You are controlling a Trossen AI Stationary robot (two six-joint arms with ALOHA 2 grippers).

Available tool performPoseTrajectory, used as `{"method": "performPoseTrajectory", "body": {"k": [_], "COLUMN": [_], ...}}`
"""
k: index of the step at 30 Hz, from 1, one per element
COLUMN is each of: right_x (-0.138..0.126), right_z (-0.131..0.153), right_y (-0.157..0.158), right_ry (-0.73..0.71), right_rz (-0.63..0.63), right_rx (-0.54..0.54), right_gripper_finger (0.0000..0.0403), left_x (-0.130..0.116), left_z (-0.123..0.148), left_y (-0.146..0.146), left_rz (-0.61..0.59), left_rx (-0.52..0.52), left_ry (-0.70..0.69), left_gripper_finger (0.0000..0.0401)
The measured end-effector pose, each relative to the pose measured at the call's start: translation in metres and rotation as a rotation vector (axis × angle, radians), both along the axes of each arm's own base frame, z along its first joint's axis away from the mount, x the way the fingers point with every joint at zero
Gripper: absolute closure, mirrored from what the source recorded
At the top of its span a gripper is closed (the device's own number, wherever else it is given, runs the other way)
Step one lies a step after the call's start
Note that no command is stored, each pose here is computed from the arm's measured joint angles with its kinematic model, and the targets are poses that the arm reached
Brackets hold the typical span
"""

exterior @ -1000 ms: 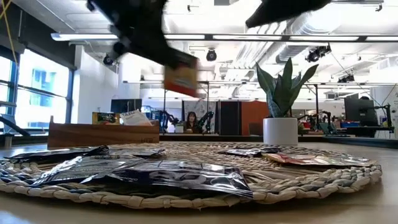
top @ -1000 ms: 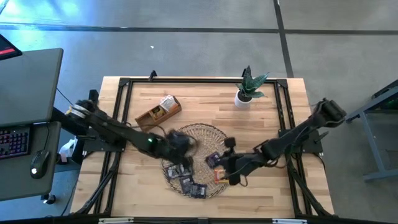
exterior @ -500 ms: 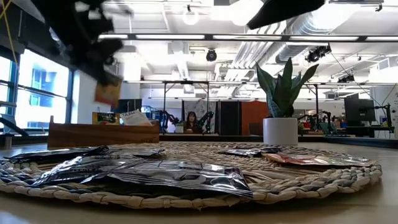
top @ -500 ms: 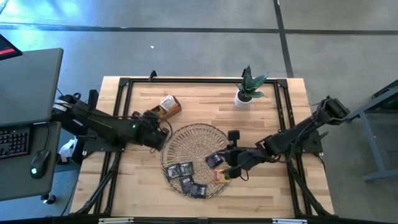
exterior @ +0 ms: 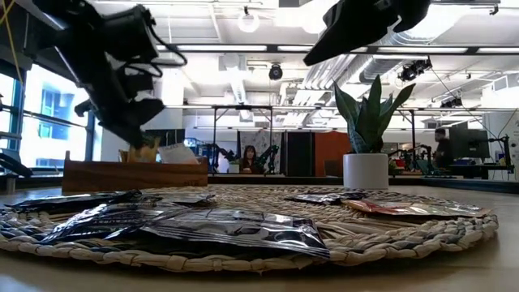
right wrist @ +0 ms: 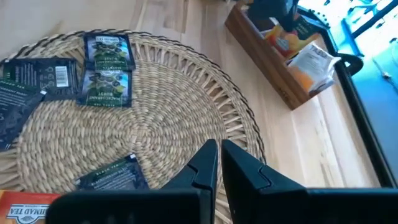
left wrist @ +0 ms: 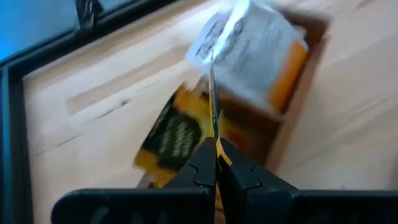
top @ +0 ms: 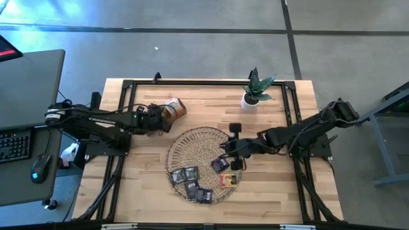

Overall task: Pick & Place Tea
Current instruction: Put the left orange tea bag into the middle compartment of the wooden organizer, then put the orange tea bag into the middle compartment of the wooden organizer

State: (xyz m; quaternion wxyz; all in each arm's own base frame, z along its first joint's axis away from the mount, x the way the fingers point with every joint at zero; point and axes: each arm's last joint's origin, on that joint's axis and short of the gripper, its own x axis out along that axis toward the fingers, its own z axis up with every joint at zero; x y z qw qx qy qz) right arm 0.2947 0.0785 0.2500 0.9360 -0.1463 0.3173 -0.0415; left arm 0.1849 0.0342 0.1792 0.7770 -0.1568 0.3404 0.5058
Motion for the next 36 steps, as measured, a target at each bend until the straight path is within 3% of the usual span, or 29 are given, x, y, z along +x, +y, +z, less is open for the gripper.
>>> {"method": "performPoseTrajectory", "body": {"k": [12, 23, 36], "right_x": [0.003, 0.003, 0.003], "right_z": [0.000, 0.000, 0.000], "right_y": [-0.009, -0.009, -0.007], "right_ry": [0.007, 0.009, 0.018], "right_rz": [0.014, 0.021, 0.063], "right_rx": [0.022, 0.051, 0.084], "right_gripper_finger": [0.0386, 0.0386, 0.0386], "left_x": [-0.006, -0.004, -0.003], "left_z": [-0.009, -0.008, 0.029], "left_y": [0.007, 0.007, 0.010], "left_rz": [0.012, -0.009, 0.039], "left_rx": [0.006, 0.004, 0.108], "left_ry": [0.038, 0.029, 0.158], "left_gripper_finger": [0.0396, 0.0303, 0.0294]}}
